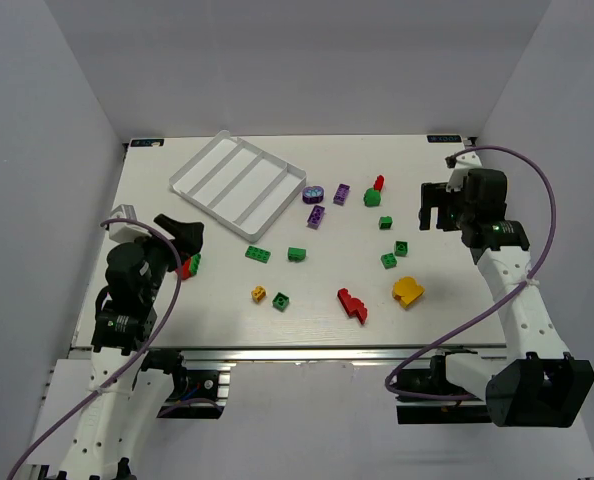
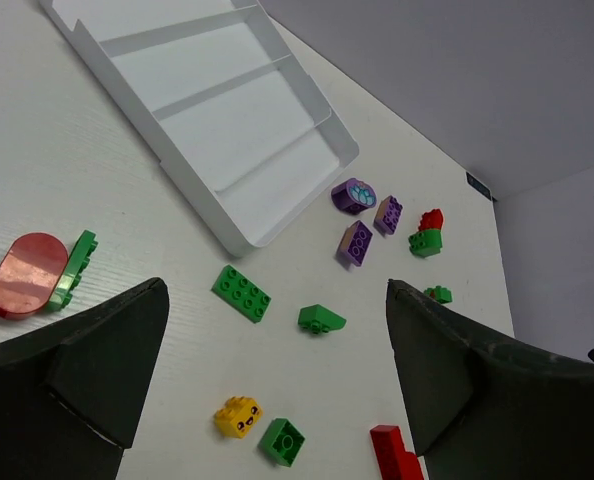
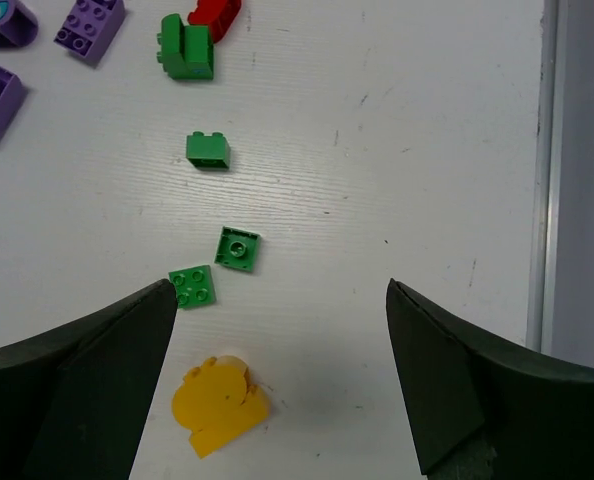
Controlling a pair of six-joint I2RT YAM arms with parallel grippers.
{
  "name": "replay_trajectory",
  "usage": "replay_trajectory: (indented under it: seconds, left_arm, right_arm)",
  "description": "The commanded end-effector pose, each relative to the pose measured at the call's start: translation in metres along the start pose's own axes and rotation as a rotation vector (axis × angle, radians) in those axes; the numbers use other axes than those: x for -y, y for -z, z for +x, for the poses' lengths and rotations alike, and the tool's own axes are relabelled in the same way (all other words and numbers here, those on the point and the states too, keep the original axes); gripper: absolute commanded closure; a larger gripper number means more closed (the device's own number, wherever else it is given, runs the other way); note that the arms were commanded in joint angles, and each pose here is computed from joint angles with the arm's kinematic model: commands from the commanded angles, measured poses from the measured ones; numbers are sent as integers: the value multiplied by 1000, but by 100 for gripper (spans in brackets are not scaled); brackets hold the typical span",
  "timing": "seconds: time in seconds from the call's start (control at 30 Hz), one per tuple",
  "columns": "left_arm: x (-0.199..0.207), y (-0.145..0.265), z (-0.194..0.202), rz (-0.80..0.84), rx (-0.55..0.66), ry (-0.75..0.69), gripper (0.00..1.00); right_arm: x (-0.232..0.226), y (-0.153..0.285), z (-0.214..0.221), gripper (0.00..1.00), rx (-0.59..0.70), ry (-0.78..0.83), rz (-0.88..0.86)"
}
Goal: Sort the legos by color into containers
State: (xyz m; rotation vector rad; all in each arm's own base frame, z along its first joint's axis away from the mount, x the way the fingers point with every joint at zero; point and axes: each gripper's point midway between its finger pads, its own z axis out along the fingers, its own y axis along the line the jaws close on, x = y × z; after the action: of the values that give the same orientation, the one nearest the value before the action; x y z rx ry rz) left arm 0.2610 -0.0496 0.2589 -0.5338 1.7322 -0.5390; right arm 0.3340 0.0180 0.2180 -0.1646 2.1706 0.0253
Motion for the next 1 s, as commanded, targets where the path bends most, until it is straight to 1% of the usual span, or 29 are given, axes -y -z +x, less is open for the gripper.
replay_trajectory:
  seconds: [0.0,0.03,0.13,0.17,0.2,0.23,0.3,0.33,0.37,0.47,0.5,0.53,0.57,0.6,0.63,0.67,0.7,0.73,0.77,0.8,0.83,0.87,0.9,0.93,0.97]
  left_arm:
    - [7,4,-2,23,-13,10,2]
    - [7,4,-1,23,-17,12,2]
    - [6,6,2,17,-26,15,2]
    - [4,5,3,12,-30,15,2]
    - [3,6,4,7,-36,14,2]
    - [1,6,7,-4,-44,14,2]
    - [1,8,7,-3,-45,16,2]
    - [-1,7,9,-7,-52,16,2]
    - [0,8,8,-2,-48,17,2]
    - [-1,9,10,-4,-52,16,3]
    - [-1,9,10,-4,-52,14,5]
    - [-2,9,10,-7,-55,11,10]
    - [-2,8,11,-9,-58,8,14]
    - [-3,8,12,-13,-63,8,18]
    - [-3,8,15,-6,-76,5,32]
    - [-1,7,19,7,-96,6,51]
    - [-1,7,19,7,-97,6,51]
    - [-2,7,21,1,-104,4,65]
    - [-3,6,21,-4,-108,1,71]
    - [-5,6,20,-22,-106,0,72]
    - [-7,6,21,-34,-113,0,72]
    - [-14,3,20,-74,-114,-4,64]
    - [-21,5,17,-125,-112,-9,56]
    - [-25,5,17,-160,-120,-11,46]
    - [-33,1,22,-205,-150,-16,32]
  right_arm:
    - [-17,11,-11,10,58,42,-100]
    - [-32,12,-8,10,69,118,-203]
    - [-66,27,4,10,108,339,-441]
    - [-86,37,12,11,135,438,-570]
    - [-94,43,15,11,156,487,-624]
    - [-113,55,22,11,190,554,-755]
    - [-119,60,29,11,192,604,-800]
    - [-130,70,29,11,228,627,-877]
    - [-133,73,32,11,258,697,-915]
    - [-141,78,33,11,244,600,-957]
    - [-142,77,35,15,238,593,-969]
    - [-143,75,35,21,234,585,-971]
    - [-143,70,36,38,213,557,-968]
    - [-143,68,36,47,191,519,-965]
    - [-143,66,37,66,174,505,-964]
    - [-144,64,39,73,140,473,-970]
    - [-144,62,41,73,132,468,-973]
    - [-144,62,42,72,121,454,-976]
    - [-145,63,44,60,120,451,-978]
    - [-146,62,47,49,113,450,-981]
    - [-147,61,46,30,118,456,-971]
    - [-148,62,47,24,121,460,-965]
    - [-148,61,48,20,118,460,-964]
    - [-149,62,48,19,117,458,-967]
    - [-150,61,50,19,110,447,-972]
